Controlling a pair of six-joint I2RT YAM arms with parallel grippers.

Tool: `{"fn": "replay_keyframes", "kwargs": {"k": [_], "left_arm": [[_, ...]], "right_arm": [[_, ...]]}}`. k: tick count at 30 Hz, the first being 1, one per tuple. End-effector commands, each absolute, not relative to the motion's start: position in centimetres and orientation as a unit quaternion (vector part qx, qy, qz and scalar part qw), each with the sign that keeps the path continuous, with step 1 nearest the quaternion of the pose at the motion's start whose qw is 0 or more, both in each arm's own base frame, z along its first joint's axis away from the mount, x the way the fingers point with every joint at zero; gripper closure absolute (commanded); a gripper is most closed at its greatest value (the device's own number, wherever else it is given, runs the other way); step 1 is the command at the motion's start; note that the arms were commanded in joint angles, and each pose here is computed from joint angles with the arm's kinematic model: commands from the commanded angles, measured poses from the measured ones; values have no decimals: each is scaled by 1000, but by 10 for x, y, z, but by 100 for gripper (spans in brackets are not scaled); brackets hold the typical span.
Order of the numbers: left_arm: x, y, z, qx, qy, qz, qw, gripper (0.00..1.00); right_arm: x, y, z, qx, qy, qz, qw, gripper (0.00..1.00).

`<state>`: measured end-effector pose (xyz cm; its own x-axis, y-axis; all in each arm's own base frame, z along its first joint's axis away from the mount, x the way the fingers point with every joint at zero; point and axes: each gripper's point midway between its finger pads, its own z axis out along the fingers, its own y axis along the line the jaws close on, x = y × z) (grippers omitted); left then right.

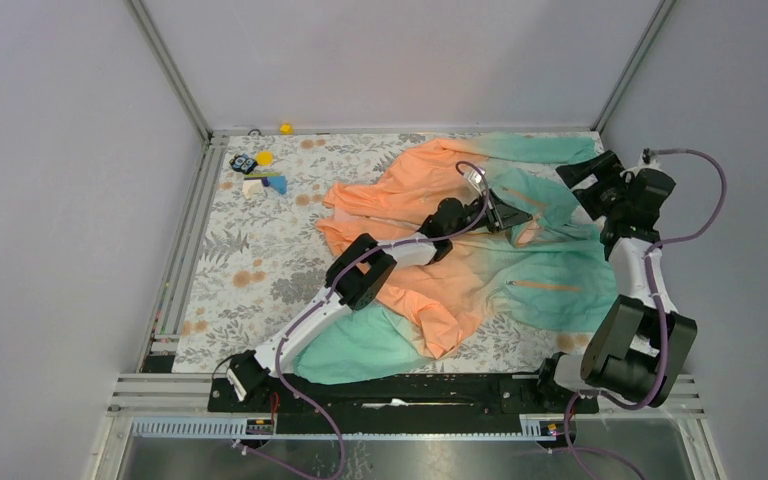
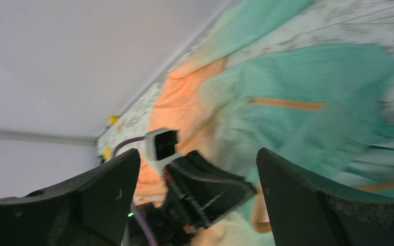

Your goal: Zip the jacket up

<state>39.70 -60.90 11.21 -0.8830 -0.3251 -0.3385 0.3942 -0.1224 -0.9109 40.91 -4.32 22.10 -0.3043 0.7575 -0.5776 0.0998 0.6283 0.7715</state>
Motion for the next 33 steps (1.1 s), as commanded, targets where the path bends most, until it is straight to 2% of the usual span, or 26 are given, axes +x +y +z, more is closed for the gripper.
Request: {"fn": "replay_keyframes", "kwargs": {"k": [1, 5, 10, 14, 21, 22, 24, 27, 29, 31, 32, 33], "left_arm": [[402, -598, 138, 12, 585, -774, 244, 100], [402, -599, 135, 10, 586, -774, 241, 100], [405, -601, 132, 14, 593, -765, 251, 100], [408, -603, 133, 19, 596, -759, 261, 100], [408, -604, 131, 20, 599, -756, 261, 100], [408, -604, 132, 20, 599, -757, 261, 100], [409, -604, 132, 20, 599, -757, 262, 100], [410, -603, 132, 17, 599, -757, 262, 100], [411, -602, 133, 14, 599, -758, 260, 100], [413, -599, 133, 8, 597, -760, 257, 100], [414, -597, 133, 5, 596, -762, 254, 100], [414, -596, 132, 2, 595, -763, 252, 100]], "right_arm": [[391, -104, 163, 346, 779, 189, 488, 12], [369, -163, 131, 461, 751, 129, 455, 23], [341, -204, 101, 570, 705, 27, 420, 9], [347, -210, 76, 612, 689, 29, 387, 8], [368, -206, 27, 624, 707, 62, 326, 25], [369, -205, 24, 620, 712, 62, 324, 28], [374, -198, 24, 603, 725, 67, 327, 43], [380, -190, 43, 551, 753, 53, 356, 53], [384, -181, 58, 506, 773, 51, 380, 71], [384, -168, 69, 464, 790, 55, 398, 96], [383, -159, 73, 446, 796, 70, 404, 100], [381, -146, 75, 427, 800, 95, 410, 100]]}}
